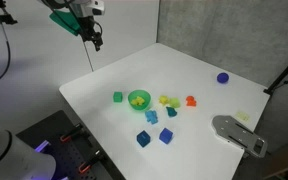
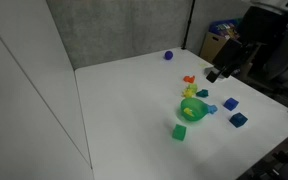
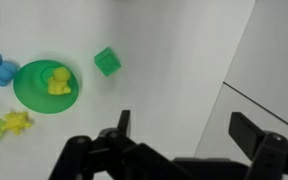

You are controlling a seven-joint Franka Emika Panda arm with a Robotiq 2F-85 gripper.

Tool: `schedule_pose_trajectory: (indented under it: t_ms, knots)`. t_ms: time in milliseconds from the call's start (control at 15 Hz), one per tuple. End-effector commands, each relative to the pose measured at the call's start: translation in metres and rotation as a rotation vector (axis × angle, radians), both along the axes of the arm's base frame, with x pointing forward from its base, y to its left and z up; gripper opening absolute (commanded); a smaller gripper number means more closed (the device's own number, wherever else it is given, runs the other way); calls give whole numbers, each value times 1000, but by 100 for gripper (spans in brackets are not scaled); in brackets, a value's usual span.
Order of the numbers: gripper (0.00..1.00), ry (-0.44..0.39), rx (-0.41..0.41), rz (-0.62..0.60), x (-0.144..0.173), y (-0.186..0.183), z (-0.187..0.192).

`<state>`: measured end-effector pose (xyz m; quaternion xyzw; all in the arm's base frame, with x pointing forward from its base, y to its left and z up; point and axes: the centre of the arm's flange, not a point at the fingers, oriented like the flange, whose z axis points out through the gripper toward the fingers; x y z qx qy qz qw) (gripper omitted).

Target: Pick up the light blue elephant toy from the table and put it in the green bowl

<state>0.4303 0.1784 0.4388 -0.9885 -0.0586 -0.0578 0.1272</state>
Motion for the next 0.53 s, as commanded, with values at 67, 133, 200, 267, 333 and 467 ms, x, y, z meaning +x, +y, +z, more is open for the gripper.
schedule_pose_trajectory:
  t_ms: [67, 133, 200, 267, 333, 467]
  knots:
    - [100, -2, 1, 0, 0, 0, 1]
    - [100, -2, 1, 0, 0, 0, 1]
    - [100, -2, 1, 0, 0, 0, 1]
    - [100, 7, -6, -4, 5, 1, 3]
    - [100, 7, -21, -10, 11, 2, 4]
    - [100, 5, -36, -12, 20, 1, 6]
